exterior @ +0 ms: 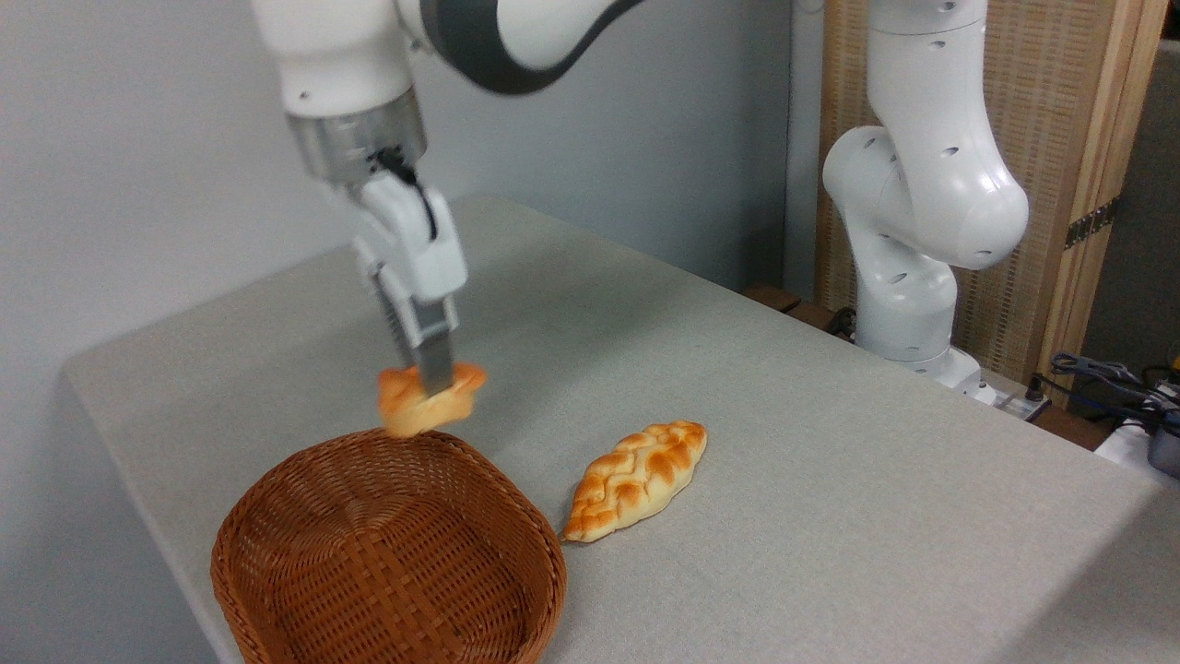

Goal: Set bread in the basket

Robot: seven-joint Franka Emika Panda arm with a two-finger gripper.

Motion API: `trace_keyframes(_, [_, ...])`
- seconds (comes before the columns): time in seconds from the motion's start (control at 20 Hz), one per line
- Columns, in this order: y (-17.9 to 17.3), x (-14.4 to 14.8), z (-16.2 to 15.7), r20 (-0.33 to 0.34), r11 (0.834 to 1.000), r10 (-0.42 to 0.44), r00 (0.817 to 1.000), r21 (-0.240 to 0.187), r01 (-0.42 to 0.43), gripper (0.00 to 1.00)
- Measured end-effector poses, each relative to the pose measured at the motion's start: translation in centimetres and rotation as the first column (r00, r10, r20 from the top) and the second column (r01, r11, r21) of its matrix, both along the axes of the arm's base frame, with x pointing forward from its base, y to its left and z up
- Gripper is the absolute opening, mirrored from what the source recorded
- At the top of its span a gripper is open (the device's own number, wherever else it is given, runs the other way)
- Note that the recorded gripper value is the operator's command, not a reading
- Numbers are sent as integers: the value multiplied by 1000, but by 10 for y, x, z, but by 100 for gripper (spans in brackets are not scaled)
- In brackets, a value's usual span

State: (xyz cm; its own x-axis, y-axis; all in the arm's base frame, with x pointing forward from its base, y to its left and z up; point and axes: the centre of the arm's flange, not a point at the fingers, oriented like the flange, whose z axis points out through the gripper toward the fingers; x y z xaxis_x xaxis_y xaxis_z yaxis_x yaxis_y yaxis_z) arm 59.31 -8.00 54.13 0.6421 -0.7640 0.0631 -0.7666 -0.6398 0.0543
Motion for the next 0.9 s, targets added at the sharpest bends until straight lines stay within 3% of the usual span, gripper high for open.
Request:
trace_keyframes(0.05, [4,10,-7,19,1000,13,1000,-6,-13,47])
trace_keyframes(0.1, [9,19,-16,34,1000,22,999,-8,-22,66])
trace_keyframes(0.15, [12,26,-24,51,1000,20,998,-8,-20,73])
trace_keyframes(0.25, [14,37,-39,71,1000,-16,997,-2,16,100])
trace_keyframes(0.6, [-5,50,-87,30,995,-99,995,6,99,100])
trace_keyframes(0.9, [-6,54,-87,42,995,-98,994,3,98,100])
